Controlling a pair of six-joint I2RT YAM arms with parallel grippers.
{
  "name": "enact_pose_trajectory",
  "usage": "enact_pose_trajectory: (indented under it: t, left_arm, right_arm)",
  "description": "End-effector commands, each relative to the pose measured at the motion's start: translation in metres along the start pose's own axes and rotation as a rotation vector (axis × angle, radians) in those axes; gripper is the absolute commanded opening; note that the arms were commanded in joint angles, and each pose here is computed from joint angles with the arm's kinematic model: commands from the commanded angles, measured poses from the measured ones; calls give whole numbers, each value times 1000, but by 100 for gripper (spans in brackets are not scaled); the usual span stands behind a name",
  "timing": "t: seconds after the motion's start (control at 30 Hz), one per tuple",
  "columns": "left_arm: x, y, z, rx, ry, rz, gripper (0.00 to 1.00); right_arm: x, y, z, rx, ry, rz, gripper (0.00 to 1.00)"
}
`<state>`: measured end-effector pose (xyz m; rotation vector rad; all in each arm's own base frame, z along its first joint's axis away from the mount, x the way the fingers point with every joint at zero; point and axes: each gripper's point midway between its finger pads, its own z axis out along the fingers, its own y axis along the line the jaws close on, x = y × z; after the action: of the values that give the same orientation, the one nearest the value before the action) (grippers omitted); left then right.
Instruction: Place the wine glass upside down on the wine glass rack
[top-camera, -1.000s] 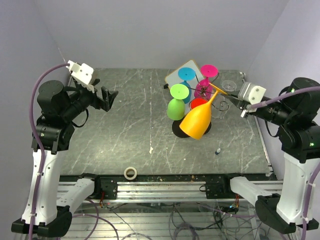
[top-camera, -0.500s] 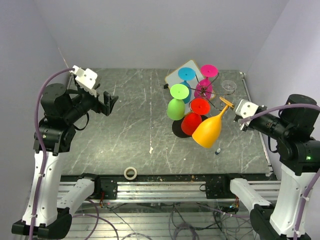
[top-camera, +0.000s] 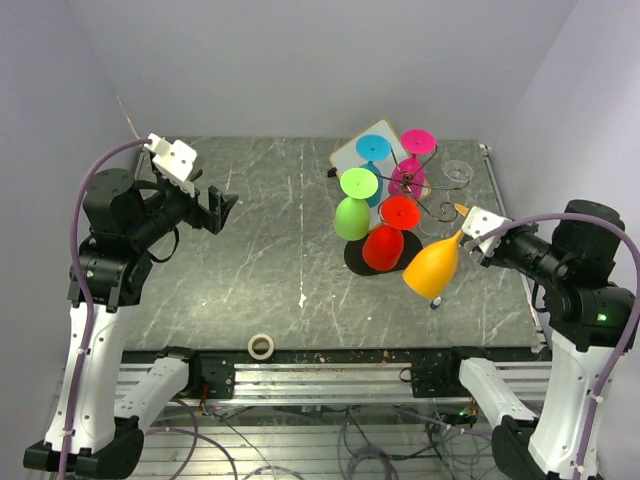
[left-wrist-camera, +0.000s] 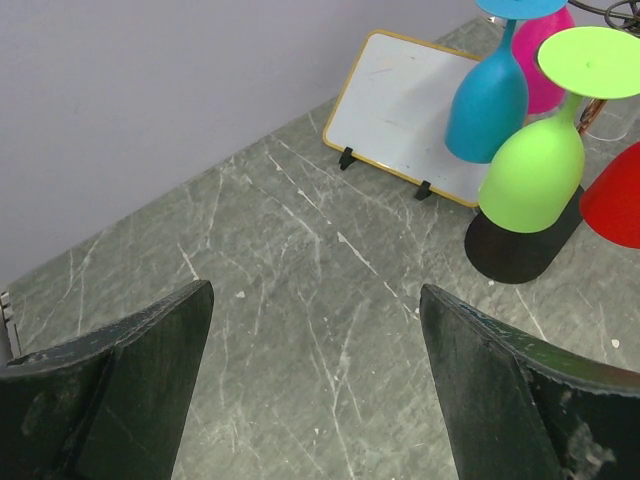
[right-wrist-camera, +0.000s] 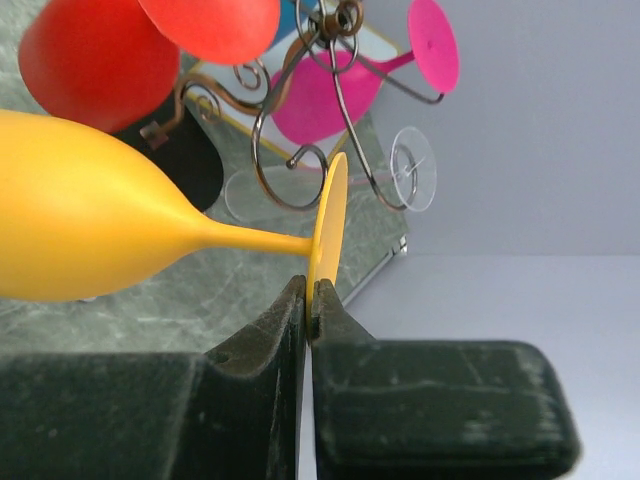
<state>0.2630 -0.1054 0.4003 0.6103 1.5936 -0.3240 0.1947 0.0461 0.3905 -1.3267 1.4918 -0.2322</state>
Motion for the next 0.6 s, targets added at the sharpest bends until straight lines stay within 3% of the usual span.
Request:
enact_pose_trajectory:
  t: [0.0, 0.2, 0.57]
  left_arm:
    - [-2, -3, 0, 19, -21, 17, 94]
    - [-2, -3, -1, 22, -22, 23, 94]
    - [-4, -5, -3, 25, -26, 32, 94]
  right_arm:
    - [26, -7, 6, 23, 104, -39, 0]
    - [52, -21, 13, 72, 216, -50, 0]
    - [45, -42, 34, 81, 183, -155, 0]
